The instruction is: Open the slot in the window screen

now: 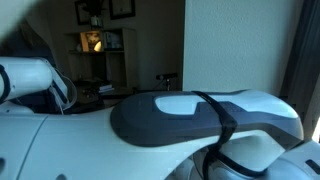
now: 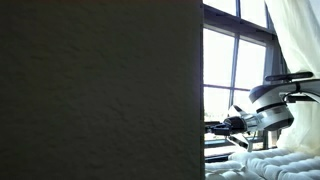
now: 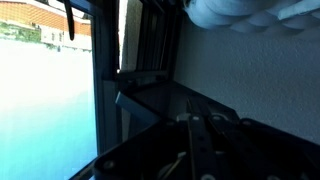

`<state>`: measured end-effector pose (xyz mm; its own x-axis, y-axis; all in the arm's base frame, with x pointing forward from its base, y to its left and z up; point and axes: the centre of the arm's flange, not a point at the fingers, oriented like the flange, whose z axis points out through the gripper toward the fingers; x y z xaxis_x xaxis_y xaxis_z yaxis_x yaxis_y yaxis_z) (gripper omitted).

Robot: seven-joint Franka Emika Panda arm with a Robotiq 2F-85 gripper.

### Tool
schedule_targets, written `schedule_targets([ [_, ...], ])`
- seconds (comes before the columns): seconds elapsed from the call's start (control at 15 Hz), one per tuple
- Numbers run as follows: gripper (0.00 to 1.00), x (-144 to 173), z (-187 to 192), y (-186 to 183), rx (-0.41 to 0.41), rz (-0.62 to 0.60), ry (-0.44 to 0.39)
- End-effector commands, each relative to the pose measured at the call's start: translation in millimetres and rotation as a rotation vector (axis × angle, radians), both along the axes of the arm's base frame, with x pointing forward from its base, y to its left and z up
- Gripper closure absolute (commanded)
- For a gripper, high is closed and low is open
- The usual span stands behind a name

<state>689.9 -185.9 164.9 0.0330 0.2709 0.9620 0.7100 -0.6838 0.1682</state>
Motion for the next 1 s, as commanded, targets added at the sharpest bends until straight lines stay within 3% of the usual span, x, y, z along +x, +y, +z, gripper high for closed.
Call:
schedule_targets([
  [0.0, 1.0, -6.2, 1.2, 7.9, 0.022, -0.035, -0.052],
  [0.13, 1.0, -6.4, 0.2, 8.6, 0.037, -0.07, -0.08],
  [0.2, 1.0, -1.5, -2.2, 0.5, 0.031, -0.033, -0.039],
  [0.93, 0.99, -2.4, -6.1, -0.3, 0.028, -0.035, -0.036],
])
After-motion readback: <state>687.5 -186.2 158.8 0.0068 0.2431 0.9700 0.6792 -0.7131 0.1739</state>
